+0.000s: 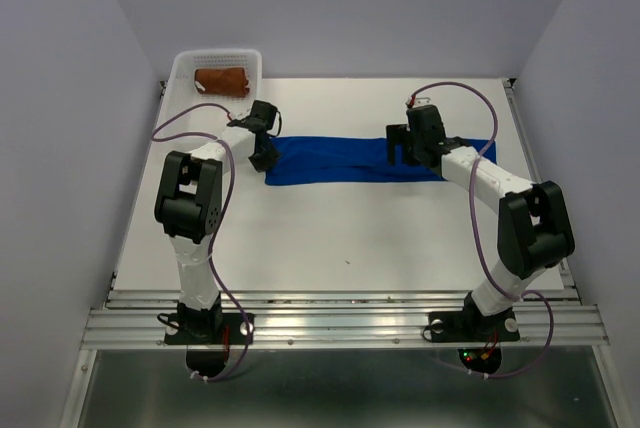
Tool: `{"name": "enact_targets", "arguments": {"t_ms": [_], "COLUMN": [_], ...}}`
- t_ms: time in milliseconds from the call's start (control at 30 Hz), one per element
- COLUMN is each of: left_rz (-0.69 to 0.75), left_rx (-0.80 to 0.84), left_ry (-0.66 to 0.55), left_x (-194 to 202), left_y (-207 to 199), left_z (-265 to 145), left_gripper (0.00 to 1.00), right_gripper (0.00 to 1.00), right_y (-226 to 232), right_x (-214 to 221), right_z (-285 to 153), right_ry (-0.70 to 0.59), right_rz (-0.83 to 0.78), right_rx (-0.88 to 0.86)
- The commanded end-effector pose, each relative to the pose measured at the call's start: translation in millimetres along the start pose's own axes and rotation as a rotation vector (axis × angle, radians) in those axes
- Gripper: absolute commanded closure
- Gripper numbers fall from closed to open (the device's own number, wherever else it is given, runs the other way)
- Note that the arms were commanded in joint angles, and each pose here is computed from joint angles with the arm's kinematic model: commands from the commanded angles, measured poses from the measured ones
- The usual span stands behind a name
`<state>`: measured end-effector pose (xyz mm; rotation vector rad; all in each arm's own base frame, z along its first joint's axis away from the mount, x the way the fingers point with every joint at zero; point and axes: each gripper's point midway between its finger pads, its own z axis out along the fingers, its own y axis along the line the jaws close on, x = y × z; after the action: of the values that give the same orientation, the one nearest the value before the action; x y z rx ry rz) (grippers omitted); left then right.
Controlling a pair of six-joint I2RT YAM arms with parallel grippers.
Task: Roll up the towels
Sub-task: Fold the towel
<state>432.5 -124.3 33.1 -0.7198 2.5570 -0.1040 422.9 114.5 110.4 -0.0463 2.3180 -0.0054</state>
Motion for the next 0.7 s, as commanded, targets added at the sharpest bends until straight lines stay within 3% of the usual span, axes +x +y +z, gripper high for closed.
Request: {"name": "enact_targets", "arguments": {"t_ms": [0,300,667], "left_rz": [0.026,0.014,0.010], "left_rx": [0.114,0.174,0.158], "left_ry": [-0.047,-0.156,-0.153], "left_x": [-18,-40,-38], "left_y": [-25,-27,-15], "left_z": [-13,-55,-86], "left_gripper": [1.00,1.00,1.00], "right_gripper": [0.00,0.00,0.00], "right_y": [-5,-6,-13], "right_x": [-23,-25,-24], "right_z": [-14,-18,-18], "right_ry": [-0.076,-0.086,-0.090], "right_rz": [0.021,0.029,0.028], "right_rx": [0.008,0.005,0.043]}}
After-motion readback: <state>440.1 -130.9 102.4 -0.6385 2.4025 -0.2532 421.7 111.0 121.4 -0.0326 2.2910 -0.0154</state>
